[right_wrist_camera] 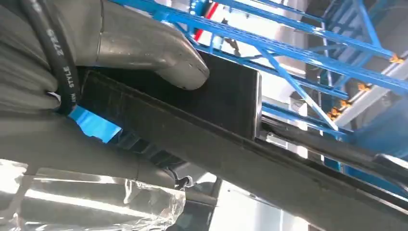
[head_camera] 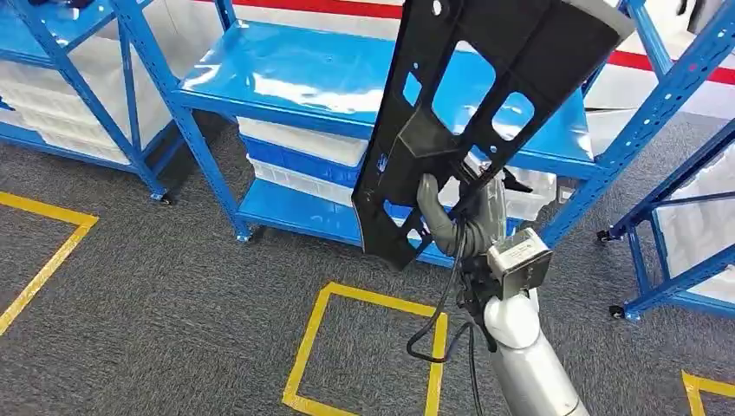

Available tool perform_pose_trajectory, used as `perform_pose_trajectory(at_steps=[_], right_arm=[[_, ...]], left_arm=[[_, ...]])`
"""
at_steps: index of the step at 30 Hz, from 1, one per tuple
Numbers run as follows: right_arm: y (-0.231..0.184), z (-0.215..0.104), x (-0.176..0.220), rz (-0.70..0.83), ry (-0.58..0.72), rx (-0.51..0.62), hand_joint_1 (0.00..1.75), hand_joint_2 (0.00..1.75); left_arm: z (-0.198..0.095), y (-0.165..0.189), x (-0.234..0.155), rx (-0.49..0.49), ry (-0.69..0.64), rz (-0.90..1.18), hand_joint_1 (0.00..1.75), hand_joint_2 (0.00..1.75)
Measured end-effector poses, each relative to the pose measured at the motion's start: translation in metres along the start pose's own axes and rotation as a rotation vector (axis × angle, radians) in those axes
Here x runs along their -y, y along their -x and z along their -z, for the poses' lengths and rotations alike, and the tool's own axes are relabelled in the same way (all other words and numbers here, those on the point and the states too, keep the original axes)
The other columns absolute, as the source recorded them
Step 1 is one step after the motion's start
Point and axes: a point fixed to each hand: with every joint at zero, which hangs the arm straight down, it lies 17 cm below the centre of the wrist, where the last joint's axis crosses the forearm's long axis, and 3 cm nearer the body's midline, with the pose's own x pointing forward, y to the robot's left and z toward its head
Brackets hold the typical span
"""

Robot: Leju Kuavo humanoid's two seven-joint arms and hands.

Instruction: Take the parts from the cabinet and place them on the table.

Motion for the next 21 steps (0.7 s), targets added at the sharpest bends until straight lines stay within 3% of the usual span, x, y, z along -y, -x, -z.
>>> perform_pose_trajectory(at_steps=[21], right_arm=[[-0.007, -0.004, -0.009, -0.004, -0.031, 0.014, 1.75, 1.75]], left_arm=[[0.003, 0.001, -0.011, -0.013, -0.019, 0.01, 0.0, 1.75]])
